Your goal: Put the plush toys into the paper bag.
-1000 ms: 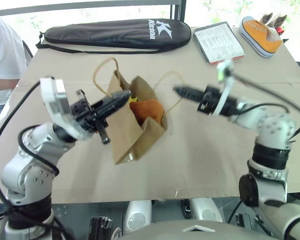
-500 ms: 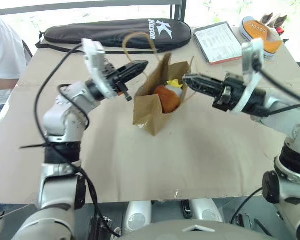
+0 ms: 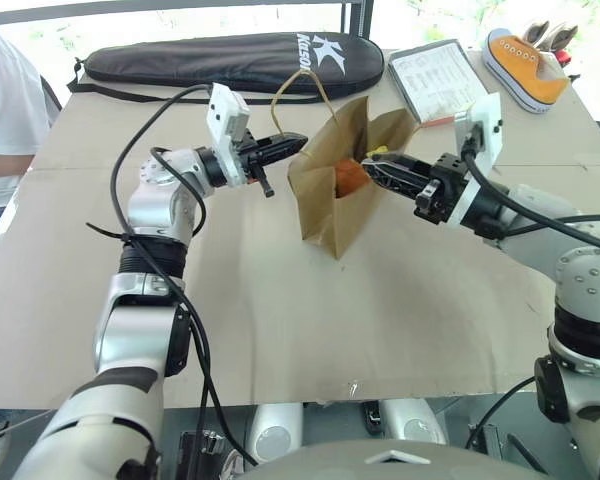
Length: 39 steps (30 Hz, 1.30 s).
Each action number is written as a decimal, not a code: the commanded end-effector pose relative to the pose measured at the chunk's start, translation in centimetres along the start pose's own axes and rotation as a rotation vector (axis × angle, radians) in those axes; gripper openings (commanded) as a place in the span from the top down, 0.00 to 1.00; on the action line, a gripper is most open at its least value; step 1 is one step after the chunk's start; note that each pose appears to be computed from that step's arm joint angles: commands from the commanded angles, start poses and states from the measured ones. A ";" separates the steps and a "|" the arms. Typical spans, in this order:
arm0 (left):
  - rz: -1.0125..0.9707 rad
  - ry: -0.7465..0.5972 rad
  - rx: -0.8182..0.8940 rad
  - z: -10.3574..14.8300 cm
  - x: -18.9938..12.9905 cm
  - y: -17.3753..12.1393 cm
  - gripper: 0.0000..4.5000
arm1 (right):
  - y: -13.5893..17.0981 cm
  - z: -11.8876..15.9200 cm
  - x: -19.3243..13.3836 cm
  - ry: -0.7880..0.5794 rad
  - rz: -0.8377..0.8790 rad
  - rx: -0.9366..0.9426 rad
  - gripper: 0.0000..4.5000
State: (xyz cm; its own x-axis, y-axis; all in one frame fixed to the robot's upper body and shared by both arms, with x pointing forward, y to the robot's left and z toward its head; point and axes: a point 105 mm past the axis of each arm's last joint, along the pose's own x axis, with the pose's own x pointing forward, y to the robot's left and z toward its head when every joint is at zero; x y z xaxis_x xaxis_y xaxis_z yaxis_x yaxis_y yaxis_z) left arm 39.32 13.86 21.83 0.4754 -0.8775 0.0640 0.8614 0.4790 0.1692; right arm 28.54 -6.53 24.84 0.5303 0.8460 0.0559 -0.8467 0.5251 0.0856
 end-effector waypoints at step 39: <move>0.231 -0.013 0.010 -1.9 1.1 -8.5 0.05 | -0.9 -8.5 4.6 0.123 0.105 -0.189 1.00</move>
State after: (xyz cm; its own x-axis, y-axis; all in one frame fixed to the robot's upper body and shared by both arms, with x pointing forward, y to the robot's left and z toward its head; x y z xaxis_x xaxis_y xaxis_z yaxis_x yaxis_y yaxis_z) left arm 32.94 9.28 17.46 0.6510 -0.7562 0.0661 0.7498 0.6542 0.0990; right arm 31.48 -2.25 15.62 0.4369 0.8930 -0.1081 -0.8994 0.4313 -0.0715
